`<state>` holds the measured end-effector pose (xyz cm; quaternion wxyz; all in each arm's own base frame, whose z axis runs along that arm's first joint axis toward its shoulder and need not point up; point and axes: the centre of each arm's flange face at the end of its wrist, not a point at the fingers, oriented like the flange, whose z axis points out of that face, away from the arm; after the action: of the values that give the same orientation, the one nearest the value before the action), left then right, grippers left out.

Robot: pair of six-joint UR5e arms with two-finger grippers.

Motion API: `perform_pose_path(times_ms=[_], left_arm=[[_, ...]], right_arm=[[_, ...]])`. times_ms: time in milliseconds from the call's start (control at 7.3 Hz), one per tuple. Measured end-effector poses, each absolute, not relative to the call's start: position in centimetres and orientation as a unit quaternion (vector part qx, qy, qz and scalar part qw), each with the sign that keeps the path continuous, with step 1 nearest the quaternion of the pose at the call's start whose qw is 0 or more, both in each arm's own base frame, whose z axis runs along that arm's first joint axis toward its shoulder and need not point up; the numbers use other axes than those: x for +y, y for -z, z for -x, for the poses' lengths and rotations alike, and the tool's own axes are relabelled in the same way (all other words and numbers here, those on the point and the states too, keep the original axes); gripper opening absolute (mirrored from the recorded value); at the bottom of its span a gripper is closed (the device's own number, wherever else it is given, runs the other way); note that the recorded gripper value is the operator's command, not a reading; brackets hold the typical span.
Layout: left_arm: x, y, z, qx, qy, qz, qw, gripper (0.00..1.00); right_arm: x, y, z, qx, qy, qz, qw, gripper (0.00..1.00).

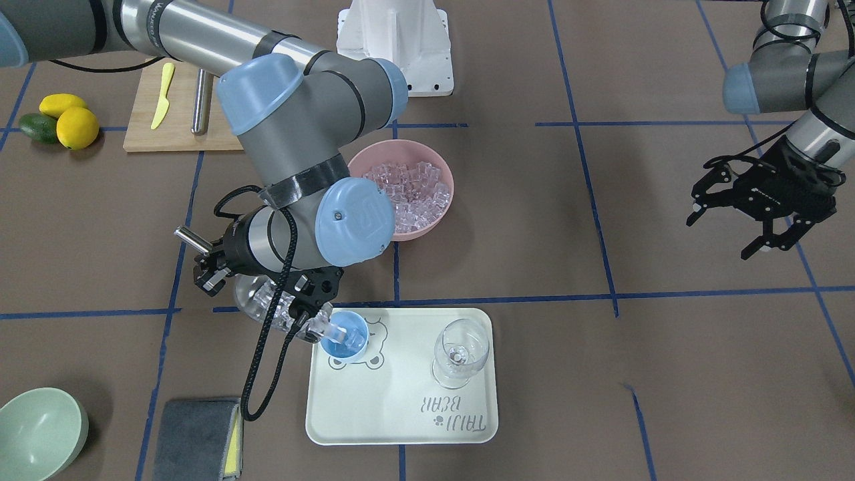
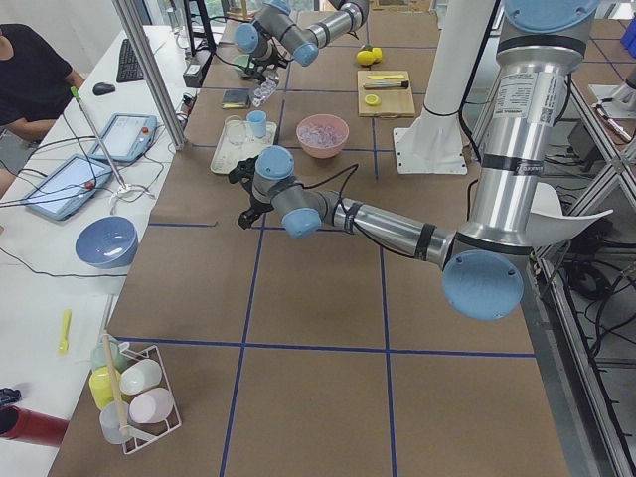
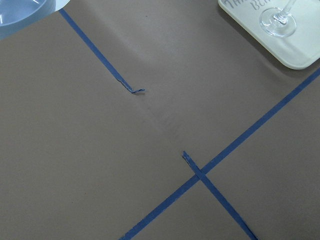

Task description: Put ice in cup with scoop

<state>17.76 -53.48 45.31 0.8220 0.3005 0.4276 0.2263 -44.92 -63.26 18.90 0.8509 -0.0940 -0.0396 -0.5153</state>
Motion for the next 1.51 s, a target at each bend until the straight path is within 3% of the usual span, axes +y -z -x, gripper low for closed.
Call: perform_pose_path(times_ms=[1506], left_arm=[[-52.6, -46.0, -17.2, 0.439, -0.228, -0.288, 0.82, 1.0]], right_arm=[[-63.1, -17.5, 42.1, 0.055, 0.605, 0.143, 0.781, 0.0]])
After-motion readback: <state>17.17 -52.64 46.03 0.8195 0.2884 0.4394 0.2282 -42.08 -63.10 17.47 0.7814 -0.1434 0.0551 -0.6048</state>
